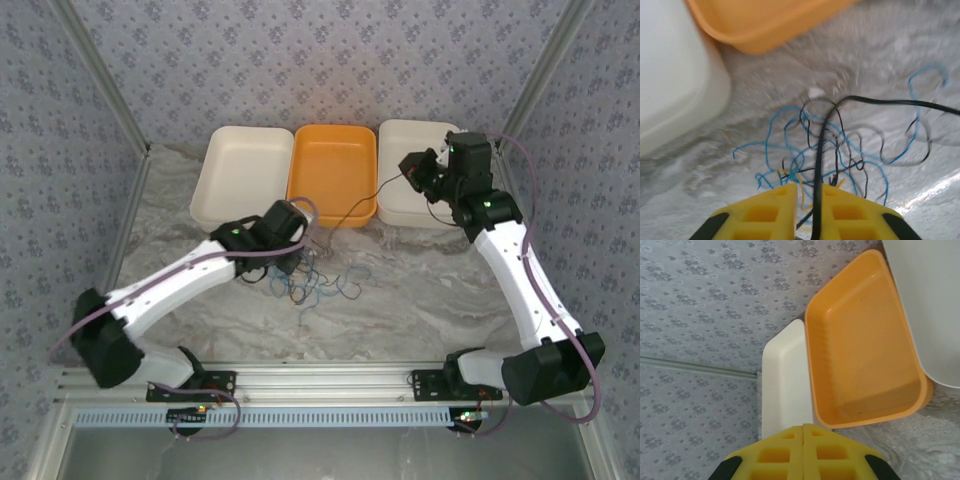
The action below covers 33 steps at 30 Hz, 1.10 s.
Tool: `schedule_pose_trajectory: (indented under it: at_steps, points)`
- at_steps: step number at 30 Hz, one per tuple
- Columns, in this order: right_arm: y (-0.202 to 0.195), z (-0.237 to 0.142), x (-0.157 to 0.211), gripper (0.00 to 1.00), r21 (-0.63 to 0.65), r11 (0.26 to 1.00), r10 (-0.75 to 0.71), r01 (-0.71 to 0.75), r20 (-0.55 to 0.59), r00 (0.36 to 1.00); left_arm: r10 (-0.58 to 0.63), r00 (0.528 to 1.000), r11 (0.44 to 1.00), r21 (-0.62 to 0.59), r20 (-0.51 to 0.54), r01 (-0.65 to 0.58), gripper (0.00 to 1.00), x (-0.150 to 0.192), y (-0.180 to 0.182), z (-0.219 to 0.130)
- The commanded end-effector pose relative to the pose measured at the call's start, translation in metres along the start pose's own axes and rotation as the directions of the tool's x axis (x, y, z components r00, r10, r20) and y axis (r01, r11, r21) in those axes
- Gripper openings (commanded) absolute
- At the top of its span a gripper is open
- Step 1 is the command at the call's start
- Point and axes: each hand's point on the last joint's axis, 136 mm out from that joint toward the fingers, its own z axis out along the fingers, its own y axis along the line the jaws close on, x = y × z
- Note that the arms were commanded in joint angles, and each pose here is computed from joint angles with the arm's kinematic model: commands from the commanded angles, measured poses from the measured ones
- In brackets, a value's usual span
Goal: Untangle the cables
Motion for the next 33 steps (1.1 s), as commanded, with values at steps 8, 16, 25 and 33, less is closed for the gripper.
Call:
schedule_pose_trajectory:
  at_steps: [8, 16, 25, 33]
  points:
    - [-0.048, -0.019, -0.011, 0.0, 0.117, 0.993, -0.006, -0.001, 0.06, 0.998, -0.143, 0.987, 0.984, 0.113, 0.076, 0.134, 0.49, 0.004, -0.023, -0.008]
    - [-0.037, -0.028, -0.02, 0.0, 0.066, 0.997, 0.032, -0.038, 0.083, 0.996, -0.162, 0.986, 0.976, 0.155, 0.049, 0.152, 0.37, 0.014, -0.027, 0.003]
    - [0.002, -0.043, -0.03, 0.0, -0.004, 1.0, 0.028, -0.028, 0.069, 0.997, -0.028, 0.996, 0.981, 0.192, 0.087, 0.011, 0.32, 0.018, -0.053, 0.018]
    - [0.004, -0.038, -0.041, 0.0, -0.028, 0.996, 0.09, -0.089, 0.034, 0.995, 0.141, 0.973, 0.987, 0.054, 0.181, -0.153, 0.41, 0.006, -0.053, 0.035]
